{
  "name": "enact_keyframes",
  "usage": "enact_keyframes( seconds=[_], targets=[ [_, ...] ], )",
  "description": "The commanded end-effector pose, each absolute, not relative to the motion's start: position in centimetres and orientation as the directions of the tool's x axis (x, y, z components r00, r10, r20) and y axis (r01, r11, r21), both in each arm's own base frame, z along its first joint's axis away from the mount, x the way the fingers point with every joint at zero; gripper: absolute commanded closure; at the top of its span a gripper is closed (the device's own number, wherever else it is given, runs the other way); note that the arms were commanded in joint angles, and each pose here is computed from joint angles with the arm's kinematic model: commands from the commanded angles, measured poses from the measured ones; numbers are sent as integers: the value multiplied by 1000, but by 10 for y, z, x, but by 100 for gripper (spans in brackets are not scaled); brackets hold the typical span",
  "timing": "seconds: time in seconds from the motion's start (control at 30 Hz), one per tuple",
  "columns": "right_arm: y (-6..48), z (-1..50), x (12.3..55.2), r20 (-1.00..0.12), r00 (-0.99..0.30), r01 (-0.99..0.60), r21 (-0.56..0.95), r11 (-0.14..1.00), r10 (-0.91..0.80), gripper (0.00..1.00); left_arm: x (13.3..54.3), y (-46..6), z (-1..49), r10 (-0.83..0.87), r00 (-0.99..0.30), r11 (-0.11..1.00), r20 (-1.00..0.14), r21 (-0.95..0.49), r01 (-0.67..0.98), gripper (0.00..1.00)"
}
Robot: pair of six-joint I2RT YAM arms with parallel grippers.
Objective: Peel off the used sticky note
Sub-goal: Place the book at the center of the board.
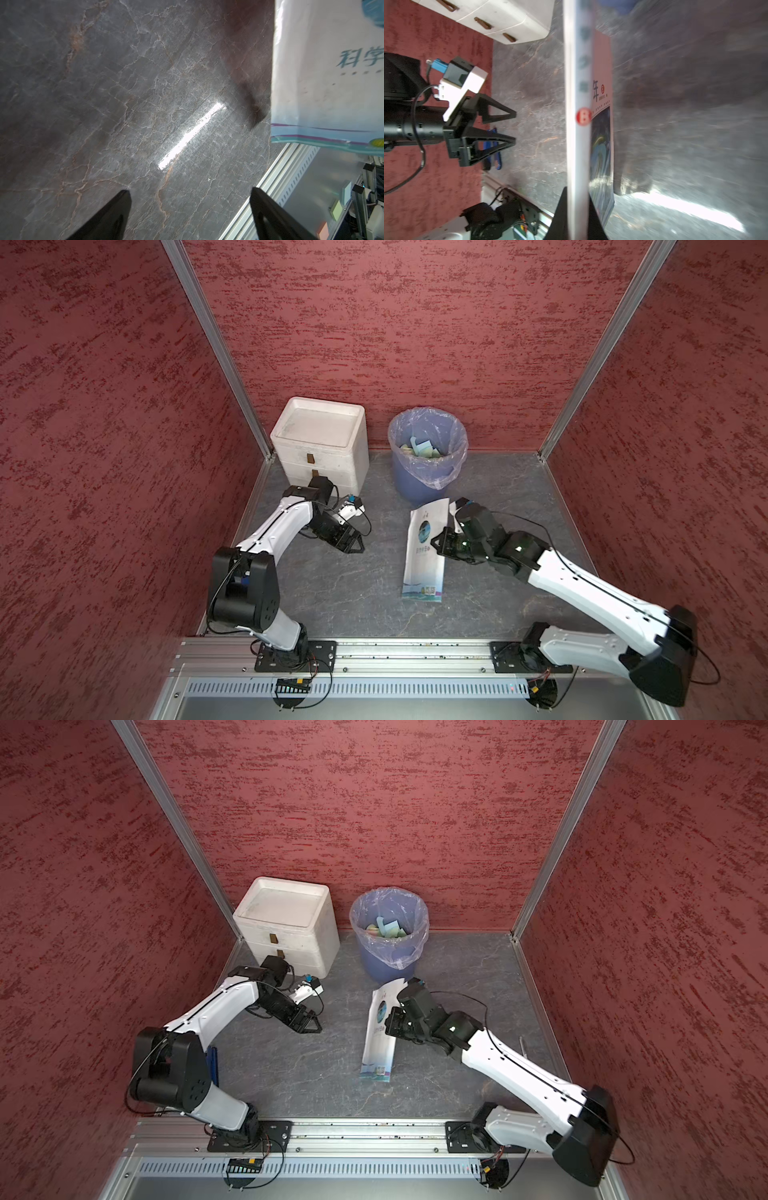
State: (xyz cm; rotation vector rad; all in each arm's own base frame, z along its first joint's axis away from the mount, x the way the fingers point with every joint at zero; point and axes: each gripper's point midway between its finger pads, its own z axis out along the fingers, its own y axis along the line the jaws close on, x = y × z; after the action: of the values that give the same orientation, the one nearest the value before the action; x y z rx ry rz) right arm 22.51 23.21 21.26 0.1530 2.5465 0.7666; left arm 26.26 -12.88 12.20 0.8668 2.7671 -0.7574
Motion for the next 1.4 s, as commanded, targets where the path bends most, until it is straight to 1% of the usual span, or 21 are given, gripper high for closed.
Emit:
enact_keyframes(
  seconds=[0.0, 0.07, 0.17, 0.27, 0.33, 0.53, 0.6, 0.73, 0.83, 0.87, 0.9, 0.93, 0.97, 1.0, 1.03, 1.1, 1.13, 1.17, 1.23, 1.33, 1.37],
  targets=[
    [142, 199, 191, -416, -906, 20, 151, 988, 82, 100, 253, -130, 135, 488, -822, 690, -294, -447, 569, 0],
    [114, 219, 185, -432, -901, 36, 32, 999, 47, 100, 258, -128, 138, 468, -827, 704, -312, -433, 562, 0],
    [93, 237, 182, -423, -906, 49, -98, 994, 3, 100, 264, -125, 138, 449, -833, 720, -325, -420, 552, 0],
    [85, 244, 186, -389, -920, 54, -230, 972, -41, 100, 265, -124, 135, 443, -837, 726, -320, -420, 545, 0],
    [91, 240, 194, -382, -922, 55, -264, 963, -53, 100, 265, -122, 133, 440, -838, 728, -323, -418, 544, 0],
    [167, 175, 223, -306, -951, -7, -158, 987, -56, 100, 265, -113, 126, 429, -847, 743, -313, -410, 528, 0],
    [203, 154, 232, -287, -957, -15, -79, 997, -38, 100, 267, -109, 126, 422, -851, 749, -312, -408, 521, 0],
    [282, 121, 239, -246, -969, -48, 125, 991, -16, 100, 267, -105, 125, 420, -852, 754, -311, -403, 519, 0],
    [324, 97, 239, -199, -980, -45, 203, 978, -3, 100, 268, -101, 122, 425, -852, 762, -307, -387, 519, 0],
    [335, 91, 240, -188, -982, -36, 228, 973, 8, 97, 268, -99, 121, 426, -851, 764, -306, -383, 520, 0],
    [345, 86, 241, -182, -983, -31, 254, 967, 17, 91, 267, -100, 120, 430, -850, 761, -304, -385, 522, 0],
    [354, 84, 242, -175, -984, -22, 282, 959, 29, 76, 267, -99, 120, 431, -849, 759, -306, -385, 525, 0],
    [363, 82, 242, -166, -985, -10, 314, 950, 44, 65, 267, -99, 119, 433, -848, 758, -306, -384, 527, 0],
    [371, 84, 244, -165, -985, -10, 347, 938, 50, 59, 266, -99, 117, 435, -848, 758, -303, -384, 526, 0],
    [380, 87, 245, -164, -985, -10, 382, 924, 57, 49, 266, -99, 116, 436, -848, 759, -300, -383, 526, 0],
    [392, 99, 250, -179, -982, -21, 431, 902, 62, 20, 267, -99, 113, 436, -851, 760, -294, -385, 523, 0],
    [397, 107, 252, -189, -980, -37, 453, 891, 56, 12, 267, -98, 111, 434, -852, 762, -291, -386, 520, 0],
    [400, 115, 255, -206, -977, -55, 468, 882, 49, 8, 268, -99, 110, 433, -854, 763, -289, -387, 518, 0],
    [394, 135, 260, -239, -969, -69, 488, 870, 57, 4, 271, -101, 109, 429, -853, 763, -296, -388, 518, 0],
    [358, 146, 271, -263, -958, -38, 497, 867, 109, 4, 271, -111, 105, 442, -839, 750, -317, -382, 540, 2],
    [335, 137, 272, -255, -958, -7, 478, 878, 132, 4, 270, -117, 101, 458, -829, 744, -322, -371, 556, 3]
  ],
)
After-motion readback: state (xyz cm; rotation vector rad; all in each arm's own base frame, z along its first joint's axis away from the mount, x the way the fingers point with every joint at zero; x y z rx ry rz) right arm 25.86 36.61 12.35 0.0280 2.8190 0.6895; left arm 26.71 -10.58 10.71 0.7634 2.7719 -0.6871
